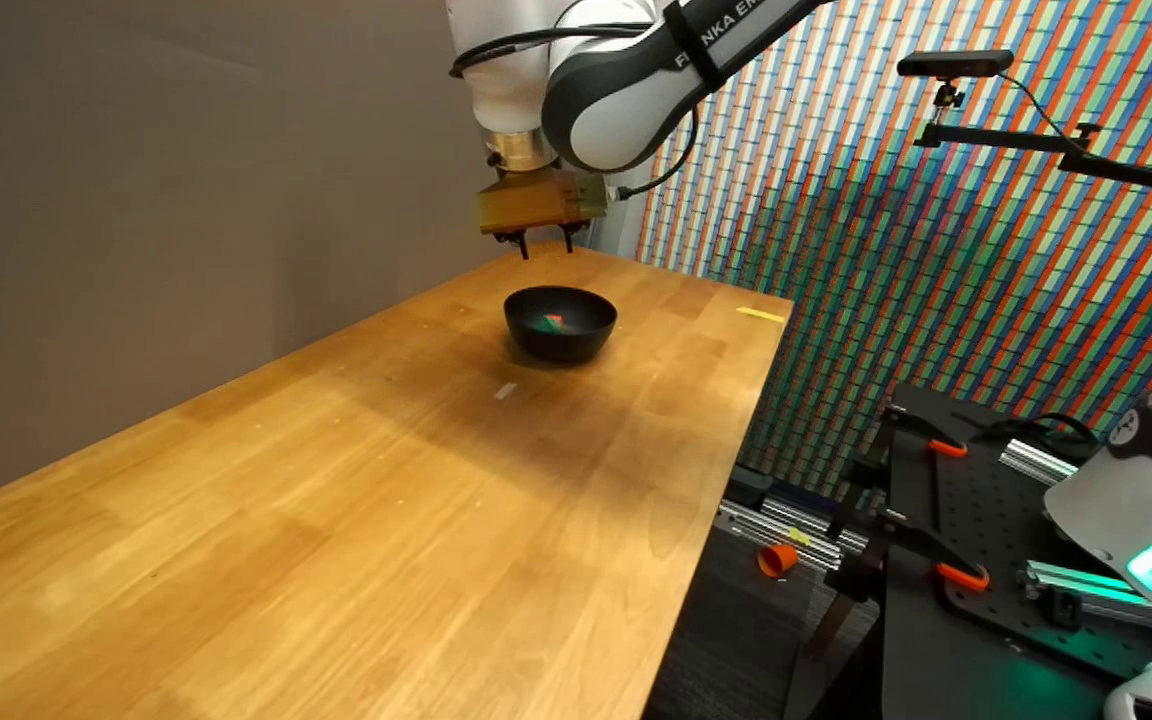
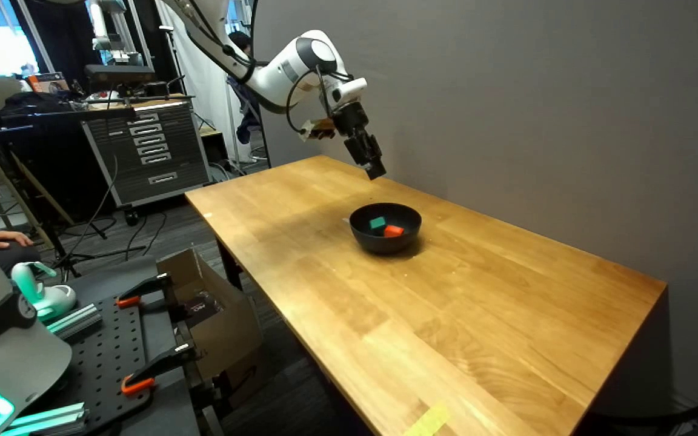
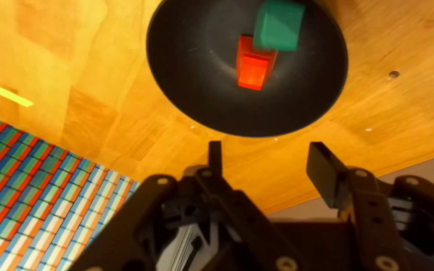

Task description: Put the coloured blocks in the bowl

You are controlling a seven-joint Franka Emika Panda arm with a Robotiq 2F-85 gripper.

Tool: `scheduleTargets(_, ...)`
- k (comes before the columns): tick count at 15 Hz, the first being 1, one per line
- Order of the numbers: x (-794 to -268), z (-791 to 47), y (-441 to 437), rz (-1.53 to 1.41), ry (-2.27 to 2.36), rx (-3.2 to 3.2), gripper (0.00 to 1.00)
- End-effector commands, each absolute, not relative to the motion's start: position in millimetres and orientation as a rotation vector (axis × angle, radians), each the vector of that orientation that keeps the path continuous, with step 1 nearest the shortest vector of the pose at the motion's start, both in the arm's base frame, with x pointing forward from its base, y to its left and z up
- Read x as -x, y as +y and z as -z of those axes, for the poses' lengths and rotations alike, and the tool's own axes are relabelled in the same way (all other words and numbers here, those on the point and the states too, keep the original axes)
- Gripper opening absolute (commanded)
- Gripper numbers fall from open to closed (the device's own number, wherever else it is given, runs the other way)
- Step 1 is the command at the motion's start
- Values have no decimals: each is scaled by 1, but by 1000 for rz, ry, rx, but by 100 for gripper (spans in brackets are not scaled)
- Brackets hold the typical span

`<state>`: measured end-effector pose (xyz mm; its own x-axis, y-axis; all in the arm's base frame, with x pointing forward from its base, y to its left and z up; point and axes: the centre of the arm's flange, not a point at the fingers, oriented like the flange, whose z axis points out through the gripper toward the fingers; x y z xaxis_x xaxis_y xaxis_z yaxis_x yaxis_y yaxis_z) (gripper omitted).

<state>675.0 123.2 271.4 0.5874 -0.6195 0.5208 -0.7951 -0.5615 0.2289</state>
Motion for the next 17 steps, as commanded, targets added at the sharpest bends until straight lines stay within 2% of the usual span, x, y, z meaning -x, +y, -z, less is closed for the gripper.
scheduleTargets(1,-634,-290,125,-505,-1153,-2405,95)
scheduleTargets(3,-610,-292,132,-424,-1157,-2557,100)
scheduleTargets(12,-479,-348,164,-271,-868,-2980,100)
scheduleTargets(13,-525,-318,182,-304,-958,-2885,100)
scheduleTargets(17,-517,-319,182,-289,-944,-2892,100)
